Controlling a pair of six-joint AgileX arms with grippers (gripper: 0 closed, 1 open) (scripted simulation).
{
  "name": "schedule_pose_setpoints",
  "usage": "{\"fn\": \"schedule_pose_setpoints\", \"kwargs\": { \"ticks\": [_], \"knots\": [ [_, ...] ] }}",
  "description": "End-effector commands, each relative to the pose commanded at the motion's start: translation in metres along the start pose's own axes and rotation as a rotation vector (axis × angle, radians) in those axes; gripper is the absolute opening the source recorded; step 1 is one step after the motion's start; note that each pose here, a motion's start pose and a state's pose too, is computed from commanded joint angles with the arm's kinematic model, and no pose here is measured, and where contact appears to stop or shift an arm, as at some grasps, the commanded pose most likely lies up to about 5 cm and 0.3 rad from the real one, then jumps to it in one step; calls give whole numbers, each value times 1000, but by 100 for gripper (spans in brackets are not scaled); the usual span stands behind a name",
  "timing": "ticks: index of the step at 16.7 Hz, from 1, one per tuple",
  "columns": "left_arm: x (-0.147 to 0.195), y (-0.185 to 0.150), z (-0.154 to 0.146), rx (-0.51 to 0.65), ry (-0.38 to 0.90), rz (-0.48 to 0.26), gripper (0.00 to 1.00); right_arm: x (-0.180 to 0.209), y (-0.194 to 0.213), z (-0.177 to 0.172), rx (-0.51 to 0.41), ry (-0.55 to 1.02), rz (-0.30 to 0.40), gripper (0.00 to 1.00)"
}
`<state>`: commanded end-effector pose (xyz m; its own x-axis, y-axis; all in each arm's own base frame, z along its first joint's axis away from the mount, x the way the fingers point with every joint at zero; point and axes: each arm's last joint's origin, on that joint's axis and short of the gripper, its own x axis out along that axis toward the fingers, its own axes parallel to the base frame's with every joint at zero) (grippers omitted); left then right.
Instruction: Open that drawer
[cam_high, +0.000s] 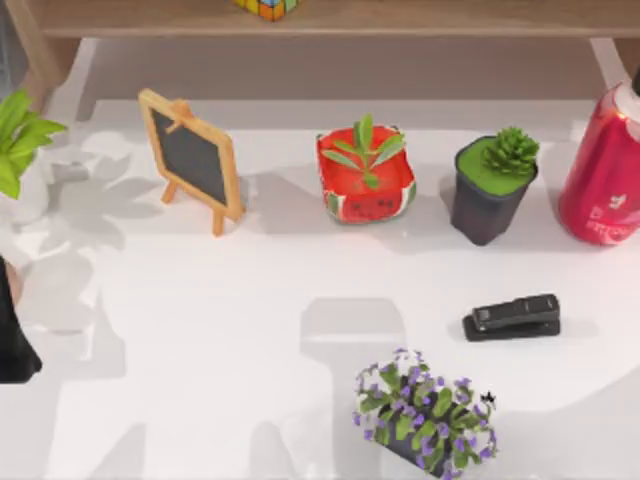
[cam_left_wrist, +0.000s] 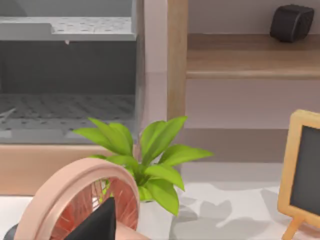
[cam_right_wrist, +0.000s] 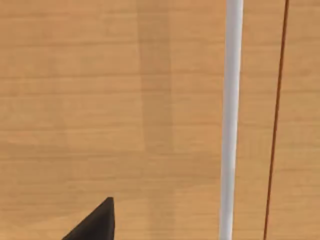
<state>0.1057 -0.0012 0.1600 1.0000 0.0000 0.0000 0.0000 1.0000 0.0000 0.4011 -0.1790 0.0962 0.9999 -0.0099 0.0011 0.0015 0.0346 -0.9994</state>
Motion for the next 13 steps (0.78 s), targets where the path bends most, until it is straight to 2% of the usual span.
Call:
{"fn": "schedule_pose_setpoints", "kwargs": {
  "ticks": [2,7,13],
  "knots": [
    [0,0,0,0,0,0,100,2,7,-2,-33,0,1,100],
    [0,0,0,0,0,0,100,3,7,1,-32,-4,4,100],
    [0,0,0,0,0,0,100,25,7,-2,-34,0,1,100]
  ]
}}
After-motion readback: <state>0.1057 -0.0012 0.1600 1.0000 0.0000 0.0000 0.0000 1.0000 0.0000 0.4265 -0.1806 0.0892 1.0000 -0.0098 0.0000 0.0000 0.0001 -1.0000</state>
